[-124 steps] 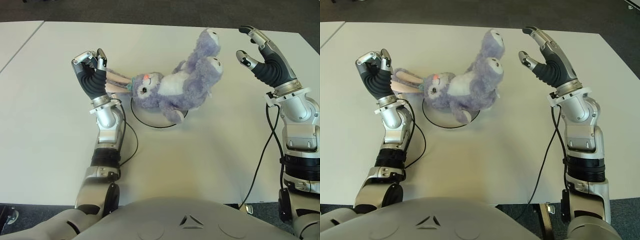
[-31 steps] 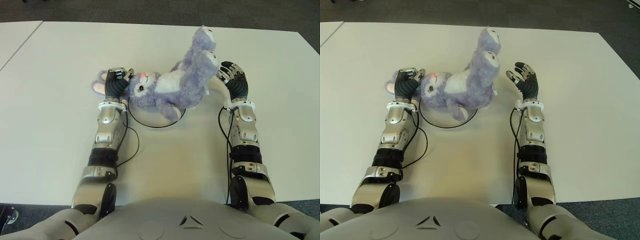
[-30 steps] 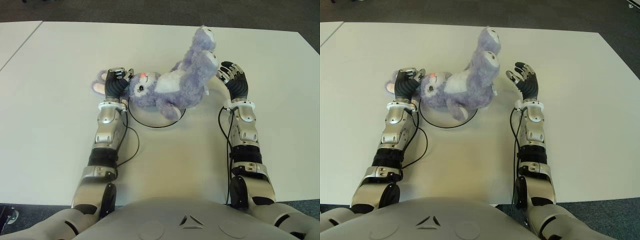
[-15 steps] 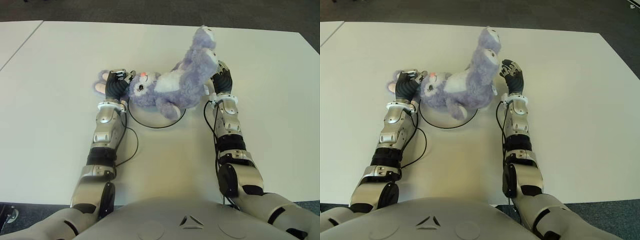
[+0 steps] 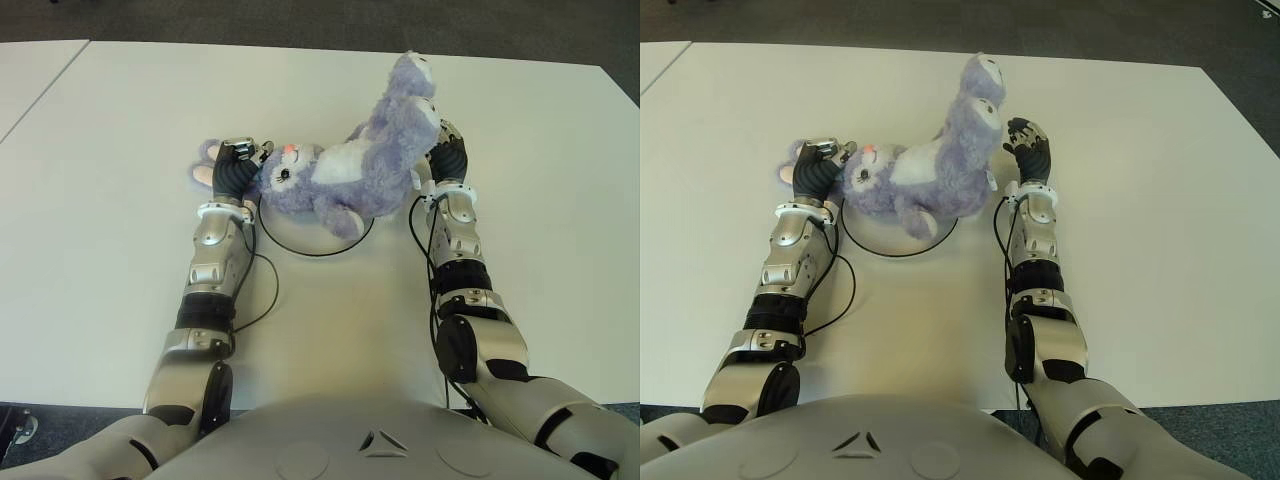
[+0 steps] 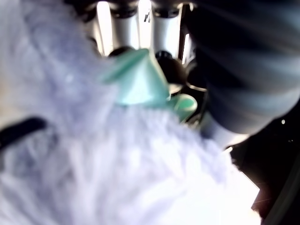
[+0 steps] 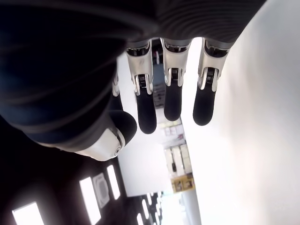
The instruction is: Put the doll into the plate.
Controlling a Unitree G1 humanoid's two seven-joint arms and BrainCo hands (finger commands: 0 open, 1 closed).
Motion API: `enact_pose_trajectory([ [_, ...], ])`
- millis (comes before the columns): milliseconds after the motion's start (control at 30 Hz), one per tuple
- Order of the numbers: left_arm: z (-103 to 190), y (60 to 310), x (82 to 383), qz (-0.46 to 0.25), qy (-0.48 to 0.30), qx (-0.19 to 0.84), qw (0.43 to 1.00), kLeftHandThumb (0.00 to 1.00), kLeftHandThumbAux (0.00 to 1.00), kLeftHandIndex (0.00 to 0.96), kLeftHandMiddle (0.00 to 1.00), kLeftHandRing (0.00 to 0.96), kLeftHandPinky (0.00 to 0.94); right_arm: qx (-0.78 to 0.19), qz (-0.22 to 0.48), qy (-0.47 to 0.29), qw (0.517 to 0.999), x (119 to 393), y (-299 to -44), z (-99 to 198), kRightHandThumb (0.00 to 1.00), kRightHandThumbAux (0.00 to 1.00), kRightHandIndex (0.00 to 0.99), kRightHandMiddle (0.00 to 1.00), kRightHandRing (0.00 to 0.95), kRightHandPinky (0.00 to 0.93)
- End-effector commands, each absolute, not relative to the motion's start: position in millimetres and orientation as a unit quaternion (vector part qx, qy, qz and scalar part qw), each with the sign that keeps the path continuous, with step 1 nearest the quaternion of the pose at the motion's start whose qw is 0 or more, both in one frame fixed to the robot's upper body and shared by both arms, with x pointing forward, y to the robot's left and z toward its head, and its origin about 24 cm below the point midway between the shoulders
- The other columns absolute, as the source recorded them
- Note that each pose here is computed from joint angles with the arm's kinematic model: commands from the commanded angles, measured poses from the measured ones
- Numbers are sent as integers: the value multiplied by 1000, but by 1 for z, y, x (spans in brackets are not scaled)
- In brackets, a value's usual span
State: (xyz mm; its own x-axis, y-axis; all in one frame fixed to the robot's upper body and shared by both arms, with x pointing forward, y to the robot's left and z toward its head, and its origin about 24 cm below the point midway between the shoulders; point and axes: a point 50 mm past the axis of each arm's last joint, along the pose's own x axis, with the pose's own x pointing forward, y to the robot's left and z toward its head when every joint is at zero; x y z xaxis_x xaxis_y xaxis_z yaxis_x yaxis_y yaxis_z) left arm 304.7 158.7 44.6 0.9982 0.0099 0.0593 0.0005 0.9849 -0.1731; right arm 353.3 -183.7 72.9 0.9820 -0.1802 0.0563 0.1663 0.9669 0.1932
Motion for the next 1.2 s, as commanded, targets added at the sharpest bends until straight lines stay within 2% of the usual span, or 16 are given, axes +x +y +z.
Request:
enact_pose_trajectory([
  [33, 0, 160, 280, 19, 58, -99, 993, 386, 804, 829, 883, 883, 869, 107, -120, -45, 986, 336, -187, 64, 709, 718, 438, 692, 697, 644],
  [200, 1, 159, 279, 25, 51, -104, 993, 387, 806, 835, 887, 885, 871, 98, -139, -38, 985, 318, -188, 54, 710, 717, 439, 716, 718, 661],
  [533, 5, 157, 278, 52, 34, -112, 992, 388, 805, 839, 892, 888, 875, 66, -140, -38, 987, 306, -186, 54, 713, 714, 441, 748, 745, 690],
  [733, 14, 159, 275, 90, 8, -107, 990, 421, 793, 827, 892, 891, 881, 58, -148, -42, 986, 299, -186, 53, 716, 713, 442, 759, 747, 721],
  [1200, 24, 166, 273, 114, -23, -111, 987, 417, 812, 842, 893, 895, 878, 46, -151, -47, 986, 284, -187, 54, 720, 711, 443, 798, 788, 761],
])
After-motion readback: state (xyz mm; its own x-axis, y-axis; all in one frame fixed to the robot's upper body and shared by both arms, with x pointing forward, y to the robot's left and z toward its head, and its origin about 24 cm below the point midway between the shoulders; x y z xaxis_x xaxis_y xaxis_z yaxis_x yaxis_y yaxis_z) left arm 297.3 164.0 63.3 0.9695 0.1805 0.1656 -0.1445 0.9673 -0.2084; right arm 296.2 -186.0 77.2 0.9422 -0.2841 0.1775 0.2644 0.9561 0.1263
